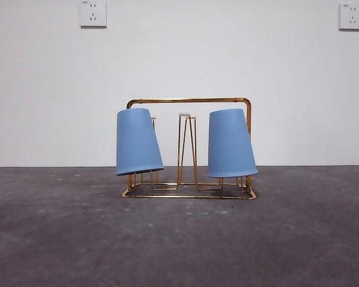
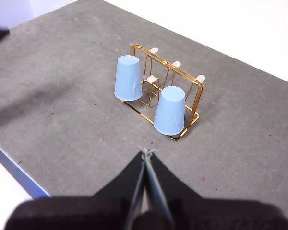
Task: Pick up cup 1,put cup 1 in the cup rack,pick up cup 2,put cup 2 in the cup rack
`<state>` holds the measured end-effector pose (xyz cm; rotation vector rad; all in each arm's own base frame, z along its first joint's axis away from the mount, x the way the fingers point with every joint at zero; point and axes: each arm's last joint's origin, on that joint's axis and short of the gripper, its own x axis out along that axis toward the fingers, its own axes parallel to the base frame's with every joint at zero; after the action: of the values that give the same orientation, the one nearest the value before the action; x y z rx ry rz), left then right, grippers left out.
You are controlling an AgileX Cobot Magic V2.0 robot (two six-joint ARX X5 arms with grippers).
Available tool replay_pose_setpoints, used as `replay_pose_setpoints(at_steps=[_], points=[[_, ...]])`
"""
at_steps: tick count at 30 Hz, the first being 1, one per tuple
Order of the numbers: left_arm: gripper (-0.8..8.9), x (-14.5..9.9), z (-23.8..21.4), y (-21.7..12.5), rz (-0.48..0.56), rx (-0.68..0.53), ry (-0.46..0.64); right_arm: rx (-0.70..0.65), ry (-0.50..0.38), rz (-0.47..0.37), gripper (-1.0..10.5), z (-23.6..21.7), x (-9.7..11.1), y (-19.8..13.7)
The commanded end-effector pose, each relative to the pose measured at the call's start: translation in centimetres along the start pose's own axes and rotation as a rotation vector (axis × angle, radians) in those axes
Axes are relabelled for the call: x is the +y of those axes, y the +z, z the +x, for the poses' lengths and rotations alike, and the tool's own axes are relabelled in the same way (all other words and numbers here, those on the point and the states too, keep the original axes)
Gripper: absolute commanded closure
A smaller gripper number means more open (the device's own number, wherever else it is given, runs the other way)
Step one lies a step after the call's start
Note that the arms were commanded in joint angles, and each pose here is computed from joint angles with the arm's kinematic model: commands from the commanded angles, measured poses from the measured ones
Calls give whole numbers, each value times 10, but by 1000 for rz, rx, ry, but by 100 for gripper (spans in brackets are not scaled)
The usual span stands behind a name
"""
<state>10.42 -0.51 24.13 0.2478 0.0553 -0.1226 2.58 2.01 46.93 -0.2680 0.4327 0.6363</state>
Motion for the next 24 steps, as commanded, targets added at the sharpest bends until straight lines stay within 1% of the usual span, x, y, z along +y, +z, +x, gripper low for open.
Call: replay_pose_setpoints(at_steps=[1, 5, 10, 11, 13, 16, 19, 24], points=[[816, -5, 0, -26, -50, -10, 24, 28, 0, 6, 946, 1, 0, -3], [816, -11, 1, -59, -114, 24, 34, 28, 0, 6, 946, 1, 0, -3], [816, -16, 2, -85, -170, 52, 46, 28, 0, 6, 946, 1, 0, -3], [816, -17, 1, -87, -177, 79, 46, 28, 0, 6, 946, 1, 0, -3], [816, -17, -1, -91, -184, 111, 47, 28, 0, 6, 946, 1, 0, -3], [816, -17, -2, -90, -185, 96, 55, 28, 0, 6, 946, 1, 0, -3], [816, -17, -2, -90, -211, 90, 25, 28, 0, 6, 946, 1, 0, -3], [816, -17, -2, -90, -212, 101, 30, 28, 0, 6, 946, 1, 0, -3]])
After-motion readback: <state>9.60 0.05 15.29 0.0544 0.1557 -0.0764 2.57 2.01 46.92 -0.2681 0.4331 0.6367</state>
